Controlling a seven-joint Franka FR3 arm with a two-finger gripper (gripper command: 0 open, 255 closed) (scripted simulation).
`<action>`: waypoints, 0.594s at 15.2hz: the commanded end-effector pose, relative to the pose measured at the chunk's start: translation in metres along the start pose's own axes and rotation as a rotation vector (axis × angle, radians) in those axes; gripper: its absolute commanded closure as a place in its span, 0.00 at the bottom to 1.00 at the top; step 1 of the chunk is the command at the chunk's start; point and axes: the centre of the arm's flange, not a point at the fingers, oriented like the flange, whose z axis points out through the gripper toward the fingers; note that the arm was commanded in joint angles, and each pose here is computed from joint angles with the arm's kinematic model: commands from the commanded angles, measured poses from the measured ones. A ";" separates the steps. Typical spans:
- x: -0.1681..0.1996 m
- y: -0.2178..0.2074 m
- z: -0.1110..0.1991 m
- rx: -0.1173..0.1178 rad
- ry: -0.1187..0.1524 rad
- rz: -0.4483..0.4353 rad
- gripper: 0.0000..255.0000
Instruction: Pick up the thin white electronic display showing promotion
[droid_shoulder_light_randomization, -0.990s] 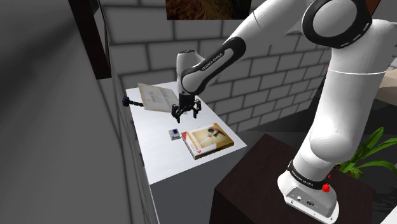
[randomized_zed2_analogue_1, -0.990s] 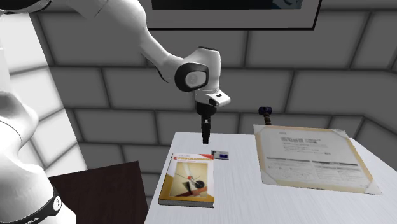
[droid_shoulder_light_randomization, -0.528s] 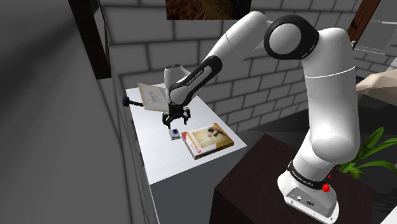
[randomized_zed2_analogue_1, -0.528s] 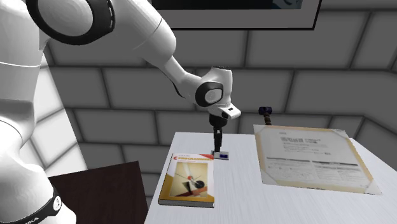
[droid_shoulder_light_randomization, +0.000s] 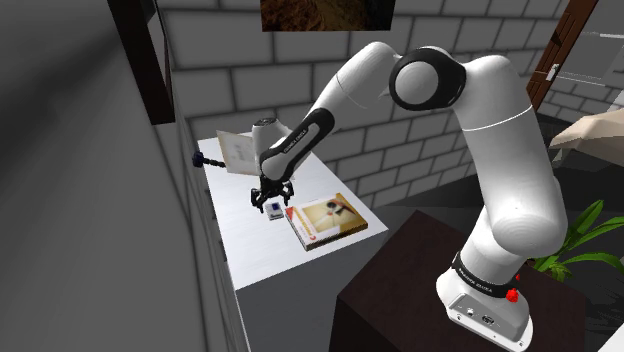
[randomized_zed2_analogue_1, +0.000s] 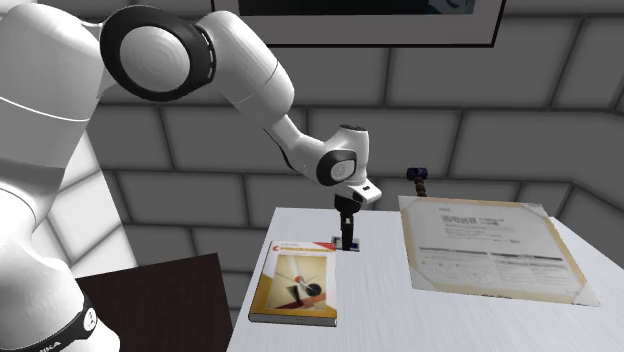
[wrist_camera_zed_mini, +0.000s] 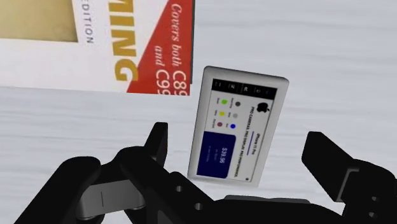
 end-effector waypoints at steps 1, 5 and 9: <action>0.001 0.000 0.010 0.000 0.000 0.000 0.00; 0.002 0.000 0.013 0.000 0.000 0.000 1.00; 0.002 0.002 0.015 0.000 0.000 0.000 1.00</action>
